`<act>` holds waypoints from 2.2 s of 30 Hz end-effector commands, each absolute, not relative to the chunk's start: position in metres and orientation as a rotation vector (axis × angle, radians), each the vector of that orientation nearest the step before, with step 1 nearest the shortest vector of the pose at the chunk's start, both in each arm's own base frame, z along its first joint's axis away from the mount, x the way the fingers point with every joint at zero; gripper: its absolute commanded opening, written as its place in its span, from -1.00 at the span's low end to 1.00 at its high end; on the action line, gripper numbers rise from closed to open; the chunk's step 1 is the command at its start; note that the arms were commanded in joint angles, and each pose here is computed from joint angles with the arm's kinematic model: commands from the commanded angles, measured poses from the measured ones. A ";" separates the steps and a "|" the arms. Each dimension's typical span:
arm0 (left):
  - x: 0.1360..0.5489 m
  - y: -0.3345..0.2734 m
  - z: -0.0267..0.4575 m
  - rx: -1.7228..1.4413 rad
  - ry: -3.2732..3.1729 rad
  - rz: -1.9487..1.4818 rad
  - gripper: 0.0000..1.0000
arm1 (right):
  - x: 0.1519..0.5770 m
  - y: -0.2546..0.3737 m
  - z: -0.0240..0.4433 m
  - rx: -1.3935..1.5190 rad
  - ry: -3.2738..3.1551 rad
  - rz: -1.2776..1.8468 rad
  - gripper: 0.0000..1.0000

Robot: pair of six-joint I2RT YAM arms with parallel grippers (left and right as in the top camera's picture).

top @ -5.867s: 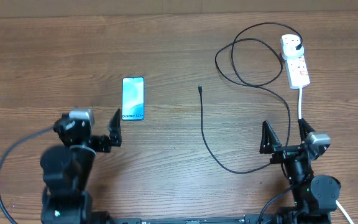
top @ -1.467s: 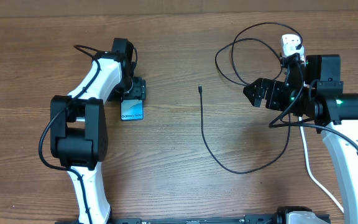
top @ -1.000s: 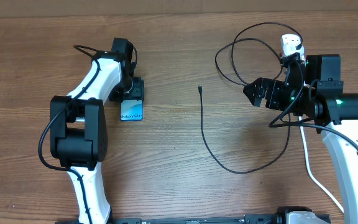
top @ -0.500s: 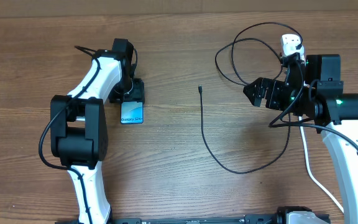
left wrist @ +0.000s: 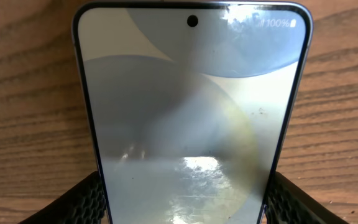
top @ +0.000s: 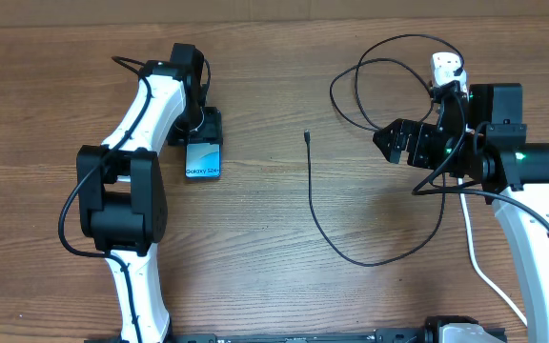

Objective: Plug charger to phone and switch on socket

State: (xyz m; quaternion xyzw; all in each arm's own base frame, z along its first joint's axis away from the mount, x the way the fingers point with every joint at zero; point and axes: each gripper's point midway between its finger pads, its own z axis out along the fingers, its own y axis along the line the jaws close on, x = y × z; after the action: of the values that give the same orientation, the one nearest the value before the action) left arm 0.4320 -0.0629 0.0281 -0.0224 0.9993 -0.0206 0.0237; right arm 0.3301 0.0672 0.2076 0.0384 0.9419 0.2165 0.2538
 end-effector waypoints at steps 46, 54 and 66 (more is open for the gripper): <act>0.422 -0.142 0.135 -1.308 3.002 -0.754 -0.91 | 0.352 0.086 0.225 0.611 2.470 0.870 0.99; 0.405 -0.156 0.139 -1.473 3.031 -0.766 -0.92 | 0.367 0.138 0.210 0.533 2.505 0.958 0.96; 0.395 -0.181 0.139 -1.554 3.038 -0.729 -0.91 | 0.372 0.223 0.183 0.428 2.561 1.042 0.83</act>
State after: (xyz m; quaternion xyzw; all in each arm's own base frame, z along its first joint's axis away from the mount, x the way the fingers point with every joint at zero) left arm 0.3929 -0.1712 0.1276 -0.4277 0.8674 -0.1893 -0.1699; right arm 0.3678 0.2157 0.1818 0.1303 0.9045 0.3680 0.1719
